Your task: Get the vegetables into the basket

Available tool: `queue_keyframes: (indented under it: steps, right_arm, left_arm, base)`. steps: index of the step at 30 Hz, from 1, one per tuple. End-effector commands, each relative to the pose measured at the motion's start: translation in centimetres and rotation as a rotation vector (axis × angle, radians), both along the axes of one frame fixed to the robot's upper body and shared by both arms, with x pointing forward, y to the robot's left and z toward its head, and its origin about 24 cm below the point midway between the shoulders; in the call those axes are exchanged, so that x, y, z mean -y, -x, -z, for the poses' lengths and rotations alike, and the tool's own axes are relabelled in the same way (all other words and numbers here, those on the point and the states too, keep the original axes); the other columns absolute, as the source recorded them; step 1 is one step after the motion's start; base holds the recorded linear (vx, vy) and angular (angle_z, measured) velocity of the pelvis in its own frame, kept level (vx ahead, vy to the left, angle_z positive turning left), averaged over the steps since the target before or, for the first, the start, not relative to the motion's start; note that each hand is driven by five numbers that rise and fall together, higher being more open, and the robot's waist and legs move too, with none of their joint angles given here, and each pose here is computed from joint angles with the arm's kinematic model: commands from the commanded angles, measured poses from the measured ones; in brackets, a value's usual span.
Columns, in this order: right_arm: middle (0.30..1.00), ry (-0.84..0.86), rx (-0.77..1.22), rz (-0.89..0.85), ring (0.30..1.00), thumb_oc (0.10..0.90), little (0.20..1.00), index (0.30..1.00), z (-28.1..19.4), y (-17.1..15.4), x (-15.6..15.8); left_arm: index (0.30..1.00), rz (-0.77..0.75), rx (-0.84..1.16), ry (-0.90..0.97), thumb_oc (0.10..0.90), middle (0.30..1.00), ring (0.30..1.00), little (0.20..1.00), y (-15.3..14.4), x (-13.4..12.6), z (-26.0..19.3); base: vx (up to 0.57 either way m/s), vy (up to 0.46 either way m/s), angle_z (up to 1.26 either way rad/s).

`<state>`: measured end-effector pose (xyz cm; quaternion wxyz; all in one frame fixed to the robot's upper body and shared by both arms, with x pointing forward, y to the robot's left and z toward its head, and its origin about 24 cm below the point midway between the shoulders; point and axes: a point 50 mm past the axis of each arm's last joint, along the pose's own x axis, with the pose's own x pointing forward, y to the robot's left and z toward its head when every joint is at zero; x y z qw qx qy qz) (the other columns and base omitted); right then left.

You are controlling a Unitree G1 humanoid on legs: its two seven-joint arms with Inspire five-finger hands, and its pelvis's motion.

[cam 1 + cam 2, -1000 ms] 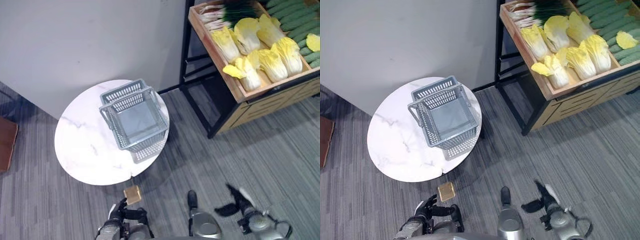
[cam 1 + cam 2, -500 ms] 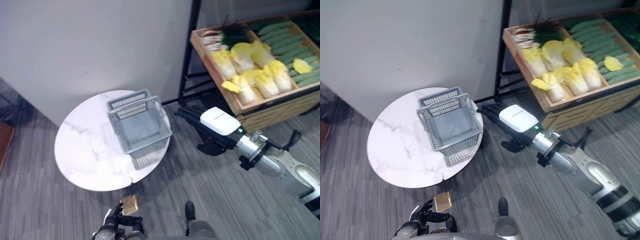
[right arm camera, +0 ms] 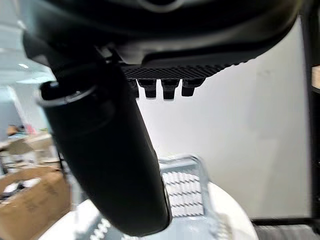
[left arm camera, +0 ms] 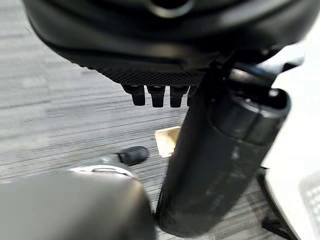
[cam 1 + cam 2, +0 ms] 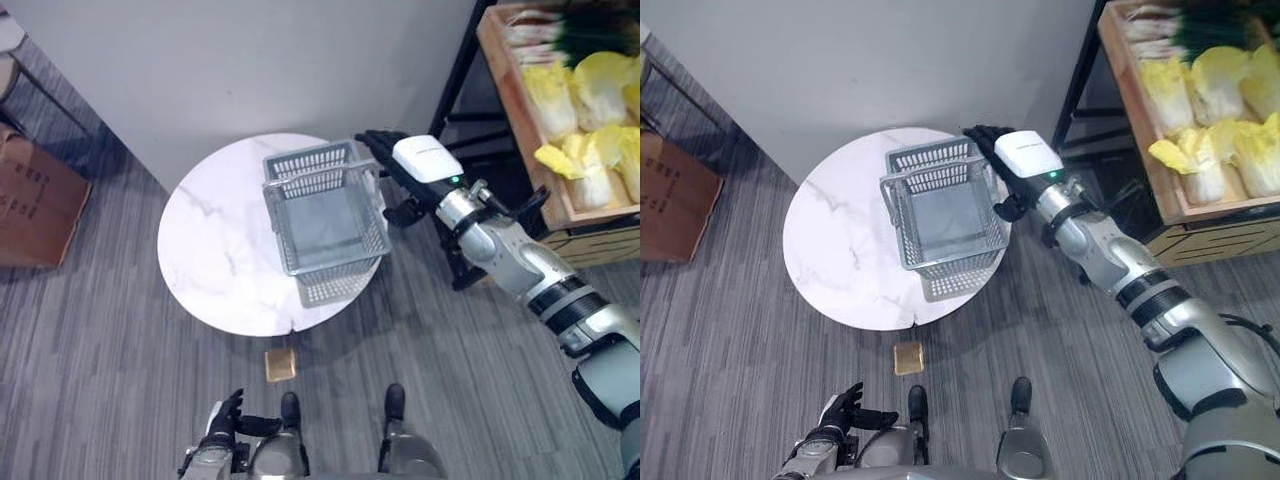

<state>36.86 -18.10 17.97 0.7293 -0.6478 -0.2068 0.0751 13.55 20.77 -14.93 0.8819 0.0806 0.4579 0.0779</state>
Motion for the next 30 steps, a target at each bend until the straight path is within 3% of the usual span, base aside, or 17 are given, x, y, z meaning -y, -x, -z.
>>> queue_keyframes:
  steps: [1,16,30]
  right_arm:
    - [1.000,-0.133,0.299,-0.080,1.000,0.900,1.000,1.000,-8.6,-1.1,-3.1]
    - [1.000,-0.223,0.474,-0.075,1.000,0.900,1.000,1.000,-14.8,-1.5,-4.9]
    - [1.000,-0.121,0.302,0.097,1.000,0.900,1.000,1.000,-12.4,-4.3,-2.9]
  left_arm:
    - [1.000,0.012,0.018,-0.064,0.900,1.000,1.000,1.000,-0.8,-1.3,-0.5]
    - [1.000,-0.003,0.133,-0.072,0.900,1.000,1.000,1.000,-3.3,-1.3,-1.8]
    - [1.000,0.010,0.131,-0.057,0.900,1.000,1.000,1.000,-3.3,-0.9,-1.7]
  base:
    - [-0.05,-0.015,0.04]
    - [0.01,0.003,0.07]
    - [0.03,0.013,0.04]
